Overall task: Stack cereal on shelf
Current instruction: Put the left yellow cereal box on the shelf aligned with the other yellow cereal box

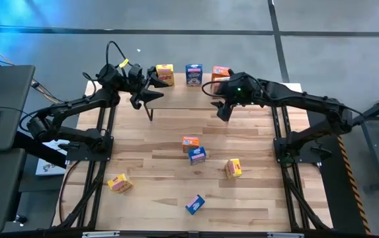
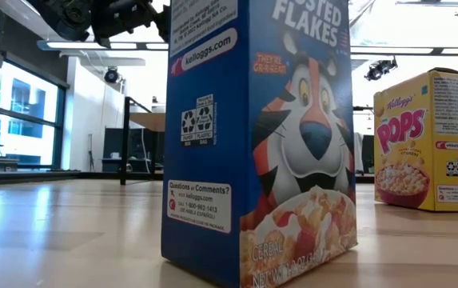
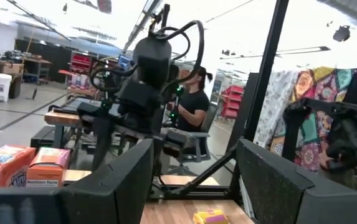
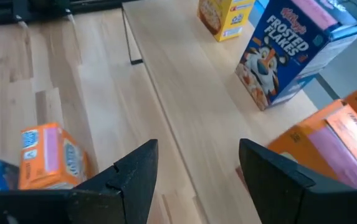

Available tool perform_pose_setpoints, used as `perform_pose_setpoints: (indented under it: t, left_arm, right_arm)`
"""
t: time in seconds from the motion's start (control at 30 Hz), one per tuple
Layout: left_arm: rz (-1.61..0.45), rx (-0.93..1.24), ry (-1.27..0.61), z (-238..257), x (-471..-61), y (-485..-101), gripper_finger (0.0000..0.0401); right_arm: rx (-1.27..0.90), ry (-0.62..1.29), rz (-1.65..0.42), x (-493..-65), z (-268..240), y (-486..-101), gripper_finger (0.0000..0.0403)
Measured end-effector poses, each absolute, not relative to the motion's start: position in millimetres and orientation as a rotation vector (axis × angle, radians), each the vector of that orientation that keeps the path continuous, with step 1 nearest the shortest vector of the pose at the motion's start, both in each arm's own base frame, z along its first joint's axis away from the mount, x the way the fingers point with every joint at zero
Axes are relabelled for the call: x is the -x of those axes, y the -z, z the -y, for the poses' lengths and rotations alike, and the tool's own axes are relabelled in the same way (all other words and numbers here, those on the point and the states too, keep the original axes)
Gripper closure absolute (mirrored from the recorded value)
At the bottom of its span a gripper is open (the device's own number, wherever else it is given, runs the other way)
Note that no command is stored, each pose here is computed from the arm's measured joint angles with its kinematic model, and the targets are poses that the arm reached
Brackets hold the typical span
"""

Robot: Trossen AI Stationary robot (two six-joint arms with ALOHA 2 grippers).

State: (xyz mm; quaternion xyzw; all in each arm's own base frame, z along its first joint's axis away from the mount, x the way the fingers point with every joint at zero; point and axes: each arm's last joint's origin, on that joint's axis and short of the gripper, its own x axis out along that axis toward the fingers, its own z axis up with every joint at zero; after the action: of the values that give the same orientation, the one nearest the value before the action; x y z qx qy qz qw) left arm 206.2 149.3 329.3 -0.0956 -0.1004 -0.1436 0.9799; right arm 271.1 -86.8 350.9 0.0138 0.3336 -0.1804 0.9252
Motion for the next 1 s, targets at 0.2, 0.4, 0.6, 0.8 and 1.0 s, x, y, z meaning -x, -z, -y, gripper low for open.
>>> perform_pose_setpoints:
  t: [0.2, 0.4, 0.6, 0.8, 1.0]
  left_arm:
    - [0.206, 0.165, 0.293, -148, -207, -329, 0.0178]
    - [0.200, 0.188, 0.311, -145, -209, -329, 0.0178]
    - [0.199, 0.199, 0.319, -143, -210, -329, 0.0178]
    - [0.197, 0.206, 0.321, -143, -210, -329, 0.0178]
    - [0.187, 0.269, 0.329, -143, -210, -329, 0.0178]
  right_arm:
    - [-0.026, 0.369, -0.665, -252, 73, -365, 0.0185]
    - [-0.004, 0.418, -0.644, -231, 58, -379, 0.0185]
    - [0.012, 0.458, -0.634, -213, 44, -387, 0.0185]
    - [0.011, 0.495, -0.649, -201, 34, -389, 0.0185]
    - [0.013, 0.511, -0.664, -199, 28, -388, 0.0185]
